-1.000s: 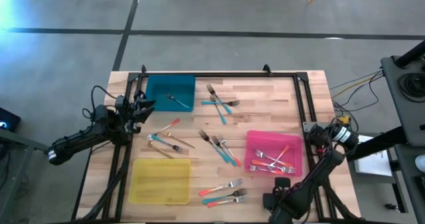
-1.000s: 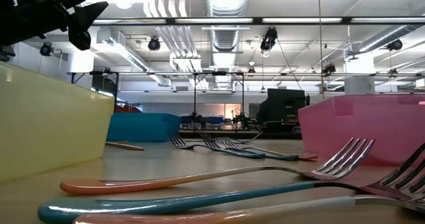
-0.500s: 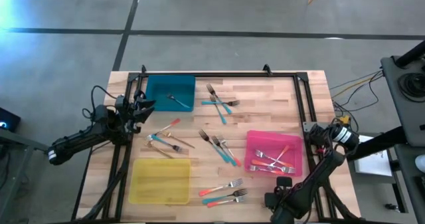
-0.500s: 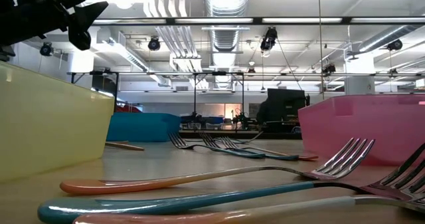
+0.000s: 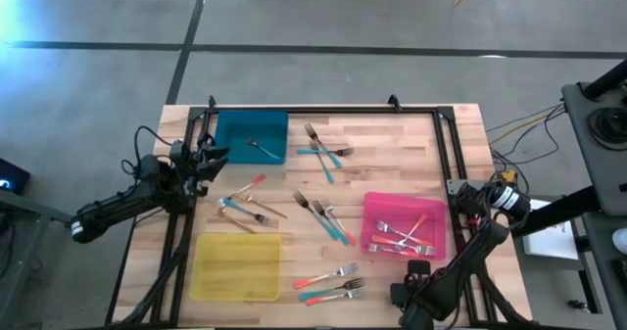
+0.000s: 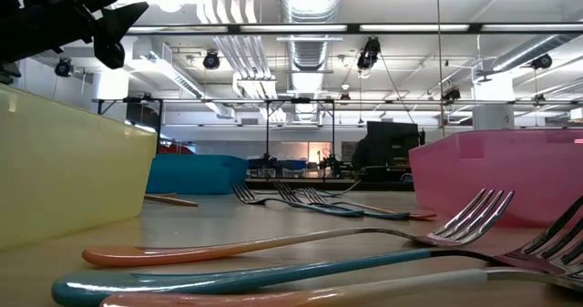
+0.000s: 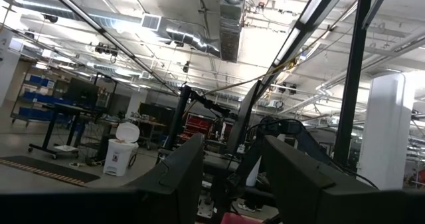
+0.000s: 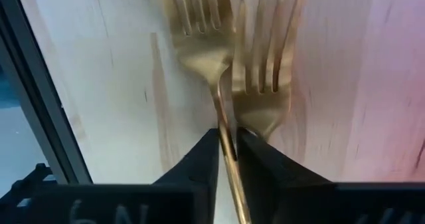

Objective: Sort silverware by color (type)
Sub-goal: Put the gold fork into the yellow bin

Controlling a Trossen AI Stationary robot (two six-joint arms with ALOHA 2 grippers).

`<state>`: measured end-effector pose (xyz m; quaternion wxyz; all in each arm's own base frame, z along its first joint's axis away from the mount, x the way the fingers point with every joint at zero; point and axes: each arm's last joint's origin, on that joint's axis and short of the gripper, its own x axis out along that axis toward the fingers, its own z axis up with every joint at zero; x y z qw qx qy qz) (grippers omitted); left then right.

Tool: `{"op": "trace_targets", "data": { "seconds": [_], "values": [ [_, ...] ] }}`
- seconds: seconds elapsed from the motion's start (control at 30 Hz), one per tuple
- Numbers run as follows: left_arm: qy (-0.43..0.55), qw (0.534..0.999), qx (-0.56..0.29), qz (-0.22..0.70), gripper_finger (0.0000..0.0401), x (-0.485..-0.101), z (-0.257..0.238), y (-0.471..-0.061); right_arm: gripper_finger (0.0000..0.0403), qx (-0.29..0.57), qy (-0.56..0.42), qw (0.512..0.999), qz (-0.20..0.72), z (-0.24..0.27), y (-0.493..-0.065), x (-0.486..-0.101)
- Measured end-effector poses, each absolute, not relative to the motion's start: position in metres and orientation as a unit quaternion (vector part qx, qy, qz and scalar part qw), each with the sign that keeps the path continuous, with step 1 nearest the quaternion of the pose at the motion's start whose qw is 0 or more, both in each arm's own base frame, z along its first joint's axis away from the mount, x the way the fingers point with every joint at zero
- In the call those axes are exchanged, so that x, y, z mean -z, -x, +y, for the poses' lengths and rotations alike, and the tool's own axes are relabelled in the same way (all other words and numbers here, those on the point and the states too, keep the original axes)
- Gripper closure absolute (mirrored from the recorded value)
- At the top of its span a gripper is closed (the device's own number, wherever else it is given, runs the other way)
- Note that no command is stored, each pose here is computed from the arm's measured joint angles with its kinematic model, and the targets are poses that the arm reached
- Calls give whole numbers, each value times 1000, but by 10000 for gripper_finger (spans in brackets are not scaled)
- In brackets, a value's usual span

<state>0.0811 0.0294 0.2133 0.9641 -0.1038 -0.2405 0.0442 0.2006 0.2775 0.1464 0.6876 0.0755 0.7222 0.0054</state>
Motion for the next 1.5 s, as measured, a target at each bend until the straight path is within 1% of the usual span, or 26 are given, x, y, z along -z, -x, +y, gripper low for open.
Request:
{"op": "trace_targets", "data": {
  "seconds": [0.1,0.3,0.43,0.5,0.57,0.63,0.73,0.83,0.97,1.17,1.3,1.5],
  "values": [
    [104,964,-44,-240,260,-213,29,-81,386,-13,-88,691,718,279,-202,-148],
    [104,964,-44,-241,260,-213,29,-81,388,-27,-107,699,707,285,-206,-156],
    [104,964,-44,-241,260,-213,29,-81,388,-48,-121,710,692,294,-213,-172],
    [104,964,-44,-241,260,-213,29,-81,389,-63,-119,726,675,300,-218,-183],
    [104,964,-44,-240,260,-213,29,-81,389,-65,-109,756,642,304,-223,-193],
    [104,964,-44,-240,260,-213,29,-81,389,-50,-87,798,594,304,-231,-203],
    [104,964,-44,-241,260,-213,29,-81,389,-17,-29,860,510,298,-249,-217],
    [104,964,-44,-241,260,-213,29,-81,389,15,23,895,444,286,-269,-228],
    [104,964,-44,-241,260,-213,29,-81,390,27,43,923,383,266,-304,-234],
    [104,964,-44,-240,260,-213,29,-81,390,31,58,951,302,232,-363,-230],
    [104,964,-44,-239,260,-213,29,-81,390,26,62,966,251,212,-386,-240],
    [105,965,-45,-237,260,-213,30,-82,390,32,50,983,174,190,-407,-255]
  ]
}}
